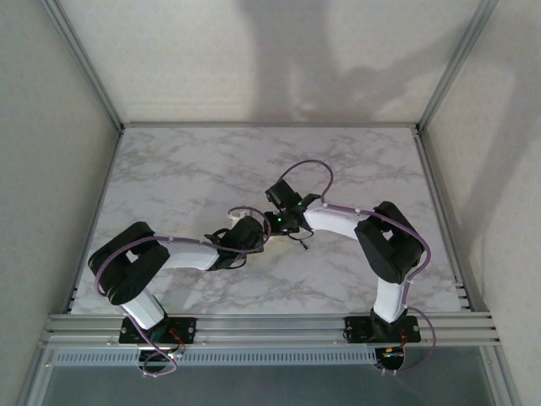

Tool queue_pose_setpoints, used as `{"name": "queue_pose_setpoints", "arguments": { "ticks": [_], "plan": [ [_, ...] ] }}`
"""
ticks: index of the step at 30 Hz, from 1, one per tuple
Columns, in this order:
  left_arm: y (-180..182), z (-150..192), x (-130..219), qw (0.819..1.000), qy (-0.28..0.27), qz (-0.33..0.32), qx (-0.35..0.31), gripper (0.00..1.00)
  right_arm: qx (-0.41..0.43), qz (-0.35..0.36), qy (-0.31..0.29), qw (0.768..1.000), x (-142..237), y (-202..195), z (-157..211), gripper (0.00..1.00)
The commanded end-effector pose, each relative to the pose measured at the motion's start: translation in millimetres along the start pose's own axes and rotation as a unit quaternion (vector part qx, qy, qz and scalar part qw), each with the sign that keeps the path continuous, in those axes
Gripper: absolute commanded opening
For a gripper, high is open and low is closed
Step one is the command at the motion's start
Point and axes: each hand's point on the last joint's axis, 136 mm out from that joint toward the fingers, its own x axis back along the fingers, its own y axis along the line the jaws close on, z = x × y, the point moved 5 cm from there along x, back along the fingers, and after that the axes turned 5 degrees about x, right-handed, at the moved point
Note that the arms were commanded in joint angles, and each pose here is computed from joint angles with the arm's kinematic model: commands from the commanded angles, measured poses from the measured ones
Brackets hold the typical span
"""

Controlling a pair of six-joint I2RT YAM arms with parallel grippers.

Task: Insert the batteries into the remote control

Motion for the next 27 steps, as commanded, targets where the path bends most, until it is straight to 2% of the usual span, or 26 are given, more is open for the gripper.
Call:
{"name": "queue_pose_setpoints", "arguments": {
  "ticks": [1, 5, 17, 27],
  "plan": [
    [-5, 7, 7, 1.000, 0.014, 0.011, -0.011, 0.24, 0.018, -0.045, 0.027, 0.998, -21, 28, 14, 0.15],
    [-1, 5, 10, 1.000, 0.008, 0.003, -0.005, 0.28, 0.007, -0.007, 0.019, 1.000, -21, 14, 15, 0.15],
    [3, 3, 13, 1.000, 0.000, -0.010, 0.001, 0.28, 0.001, -0.011, 0.013, 1.000, -20, 13, 12, 0.15],
    [14, -34, 41, 0.997, -0.059, -0.011, 0.043, 0.31, 0.006, -0.014, 0.004, 1.000, -13, 14, 11, 0.17]
  ]
}}
